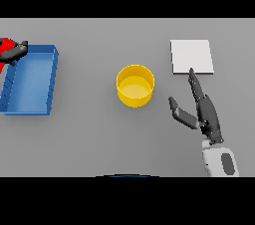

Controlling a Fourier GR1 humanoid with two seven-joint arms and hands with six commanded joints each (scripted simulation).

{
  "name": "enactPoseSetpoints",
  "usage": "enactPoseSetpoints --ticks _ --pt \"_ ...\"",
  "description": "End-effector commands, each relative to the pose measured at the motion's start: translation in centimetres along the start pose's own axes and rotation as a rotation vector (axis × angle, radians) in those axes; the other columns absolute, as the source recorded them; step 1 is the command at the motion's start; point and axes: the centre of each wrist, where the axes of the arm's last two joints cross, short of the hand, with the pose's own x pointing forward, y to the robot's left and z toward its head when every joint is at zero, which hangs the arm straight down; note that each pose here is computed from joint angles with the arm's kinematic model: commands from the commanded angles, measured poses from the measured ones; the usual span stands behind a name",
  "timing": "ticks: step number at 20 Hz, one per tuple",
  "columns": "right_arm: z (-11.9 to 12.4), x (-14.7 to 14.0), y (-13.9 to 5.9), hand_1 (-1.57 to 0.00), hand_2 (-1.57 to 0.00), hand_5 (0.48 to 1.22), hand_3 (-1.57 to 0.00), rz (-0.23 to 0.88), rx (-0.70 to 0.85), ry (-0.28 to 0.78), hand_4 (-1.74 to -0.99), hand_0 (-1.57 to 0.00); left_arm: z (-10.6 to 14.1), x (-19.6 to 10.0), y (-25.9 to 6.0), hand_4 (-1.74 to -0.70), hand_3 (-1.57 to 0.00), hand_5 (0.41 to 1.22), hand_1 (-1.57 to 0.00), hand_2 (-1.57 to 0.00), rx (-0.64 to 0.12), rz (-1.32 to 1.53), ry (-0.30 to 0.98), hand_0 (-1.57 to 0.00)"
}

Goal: Pick up the red beaker and tilt it to pour out 1 green nut into yellow bowl. Pick up the yellow bowl and place it on the metallic measuring scale.

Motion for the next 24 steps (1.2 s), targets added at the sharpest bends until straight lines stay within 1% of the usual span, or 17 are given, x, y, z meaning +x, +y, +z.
enactPoseSetpoints --ticks 1,3,5,6,8,9,10,11,12,14,15,16,18,19,20,22,24 --pt "0.1 -0.2 0.1 0.00 0.00 0.671 0.00 -0.006 0.000 0.002 -1.150 0.00 0.3 -0.7 0.1 -1.05 -0.67 0.683 -0.69 -0.65 -0.041 0.026 -0.010 -0.75" --pt "0.3 -0.2 0.2 0.00 0.00 0.670 0.00 -0.007 -0.001 0.005 -1.155 0.00 0.6 -0.2 0.3 -0.92 -0.43 0.651 -0.44 -0.42 -0.072 -0.051 0.020 -0.48" --pt "0.1 0.0 0.4 0.00 0.00 0.670 0.00 0.005 -0.004 -0.006 -1.155 0.00 0.6 -0.3 0.4 -0.84 -0.28 0.632 -0.28 -0.27 -0.079 -0.113 0.048 -0.31" --pt "0.0 0.0 0.4 0.00 0.00 0.665 0.00 0.020 -0.006 -0.001 -1.156 0.00 0.4 -0.5 0.0 -0.83 -0.22 0.627 -0.22 -0.21 -0.080 -0.138 0.063 -0.25" --pt "0.0 0.0 0.3 0.00 0.00 0.665 0.00 0.035 -0.009 0.003 -1.158 0.00 0.2 -0.7 -0.3 -0.80 -0.14 0.627 -0.14 -0.14 -0.058 -0.166 0.073 -0.16" --pt "0.1 0.1 -0.1 0.00 0.00 0.665 0.00 0.041 -0.015 -0.008 -1.157 0.00 0.2 -0.9 -0.2 -0.79 -0.11 0.627 -0.11 -0.11 -0.052 -0.170 0.060 -0.13" --pt "0.1 0.6 0.1 0.00 0.00 0.657 0.00 0.046 -0.008 -0.009 -1.154 0.00 0.1 -0.7 -0.1 -0.78 -0.09 0.631 -0.09 -0.09 -0.036 -0.169 0.039 -0.10" --pt "-0.1 0.5 0.1 0.00 0.00 0.644 0.00 0.052 -0.006 0.023 -1.144 0.00 0.1 -0.4 -0.1 -0.78 -0.07 0.631 -0.07 -0.07 -0.034 -0.160 0.014 -0.08" --pt "-0.1 0.6 0.5 0.00 0.00 0.631 0.00 0.100 -0.003 0.059 -1.131 0.00 0.1 -0.1 0.0 -0.78 -0.06 0.633 -0.06 -0.06 -0.025 -0.141 -0.011 -0.06" --pt "-0.9 0.8 0.1 0.00 0.00 0.649 0.00 0.151 0.062 0.022 -1.087 0.00 0.4 -0.2 -0.6 -0.78 -0.04 0.644 -0.04 -0.03 -0.034 -0.096 -0.054 -0.04" --pt "-1.7 1.2 0.1 0.00 0.00 0.662 0.00 0.182 0.111 -0.001 -1.080 0.00 0.3 -0.1 -0.7 -0.79 -0.03 0.652 -0.03 -0.03 -0.032 -0.078 -0.058 -0.03" --pt "-2.5 1.7 0.1 0.00 0.00 0.665 0.00 0.234 0.171 -0.018 -1.088 0.00 0.5 0.1 -0.8 -0.79 -0.02 0.657 -0.02 -0.02 -0.038 -0.066 -0.073 -0.03" --pt "-3.5 2.5 -0.2 0.00 0.00 0.649 0.00 0.408 0.259 -0.026 -1.122 0.00 0.6 0.0 -1.1 -0.80 -0.01 0.666 -0.01 -0.01 -0.047 -0.058 -0.081 -0.02" --pt "-3.9 2.6 -0.5 0.00 0.00 0.637 0.00 0.478 0.301 -0.032 -1.128 0.00 0.7 0.0 -1.3 -0.80 -0.01 0.673 -0.01 -0.01 -0.050 -0.056 -0.079 -0.01" --pt "-4.7 3.0 -0.7 0.00 0.00 0.631 0.00 0.556 0.343 -0.064 -1.132 0.00 0.7 0.1 -1.5 -0.80 -0.01 0.678 -0.01 -0.01 -0.050 -0.055 -0.075 -0.01" --pt "-6.0 3.6 -0.3 0.00 0.00 0.627 0.00 0.688 0.436 -0.100 -1.142 0.00 0.9 -0.2 -1.7 -0.81 -0.01 0.687 -0.01 -0.01 -0.058 -0.047 -0.074 -0.01" --pt "-7.4 4.4 0.4 0.00 0.00 0.632 0.00 0.794 0.536 -0.154 -1.152 0.00 0.9 -0.3 -1.2 -0.81 0.00 0.688 0.00 0.00 -0.057 -0.043 -0.064 0.00"
